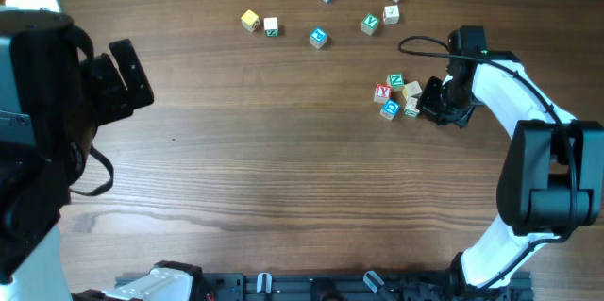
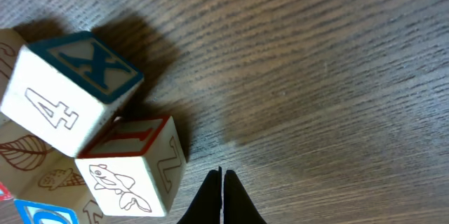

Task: Form a circle

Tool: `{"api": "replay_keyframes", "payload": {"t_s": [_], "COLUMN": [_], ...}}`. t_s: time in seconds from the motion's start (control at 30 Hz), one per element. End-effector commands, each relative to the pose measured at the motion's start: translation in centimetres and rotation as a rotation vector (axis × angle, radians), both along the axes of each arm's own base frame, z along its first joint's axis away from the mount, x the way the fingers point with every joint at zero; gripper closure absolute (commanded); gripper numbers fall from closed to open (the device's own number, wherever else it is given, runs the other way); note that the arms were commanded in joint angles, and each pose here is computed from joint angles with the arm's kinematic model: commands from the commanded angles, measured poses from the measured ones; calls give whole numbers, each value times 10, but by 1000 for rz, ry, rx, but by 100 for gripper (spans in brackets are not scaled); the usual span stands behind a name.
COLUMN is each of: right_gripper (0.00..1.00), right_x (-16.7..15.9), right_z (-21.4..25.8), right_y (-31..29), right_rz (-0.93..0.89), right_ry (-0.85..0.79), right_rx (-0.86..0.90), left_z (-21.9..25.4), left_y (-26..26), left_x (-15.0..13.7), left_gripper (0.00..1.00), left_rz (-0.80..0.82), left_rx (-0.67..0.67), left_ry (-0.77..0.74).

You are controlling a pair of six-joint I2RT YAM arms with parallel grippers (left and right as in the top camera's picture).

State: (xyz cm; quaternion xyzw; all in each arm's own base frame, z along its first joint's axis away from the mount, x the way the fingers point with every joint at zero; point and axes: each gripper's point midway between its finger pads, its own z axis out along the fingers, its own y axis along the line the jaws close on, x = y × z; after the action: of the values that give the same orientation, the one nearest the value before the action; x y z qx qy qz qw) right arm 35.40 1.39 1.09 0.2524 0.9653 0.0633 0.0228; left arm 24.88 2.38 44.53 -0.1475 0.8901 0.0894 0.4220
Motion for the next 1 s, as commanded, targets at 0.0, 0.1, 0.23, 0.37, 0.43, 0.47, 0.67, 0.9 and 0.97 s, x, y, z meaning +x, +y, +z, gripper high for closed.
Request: {"api": "replay_keyframes", "payload": {"t_s": [0.0, 0.1, 0.23, 0.37, 0.43, 0.47, 0.67, 0.9, 0.97], "right_gripper": [95, 95, 96, 95, 96, 95, 95, 95, 95], "right_x": [-2, -1, 0, -1, -1, 0, -1, 0, -1], "right_z": [-8, -7, -6, -6, -5, -5, -5, -5, -5], "right_y": [6, 9, 16, 16, 20, 20, 20, 20, 21], "right_rz": [-22, -21, -17, -17, -15, -15, -15, -16, -16], "right_ry": [19, 14, 11, 13, 12, 12, 13, 12, 13], "right_rx": [41, 58, 101, 103, 123, 127, 127, 127, 129], "left_z": [0, 0, 0, 0, 0, 0, 0, 0, 0], "left_y": [3, 3, 3, 3, 3, 3, 3, 3, 3], "left_x": [0, 0, 0, 0, 0, 0, 0, 0, 0], "left_gripper": [0, 0, 0, 0, 0, 0, 0, 0, 0], "left_rz": [12, 12, 12, 12, 12, 12, 12, 12, 12], "left_rx": [10, 10, 10, 10, 10, 10, 10, 10, 10], "left_ry": [0, 0, 0, 0, 0, 0, 0, 0, 0]}}
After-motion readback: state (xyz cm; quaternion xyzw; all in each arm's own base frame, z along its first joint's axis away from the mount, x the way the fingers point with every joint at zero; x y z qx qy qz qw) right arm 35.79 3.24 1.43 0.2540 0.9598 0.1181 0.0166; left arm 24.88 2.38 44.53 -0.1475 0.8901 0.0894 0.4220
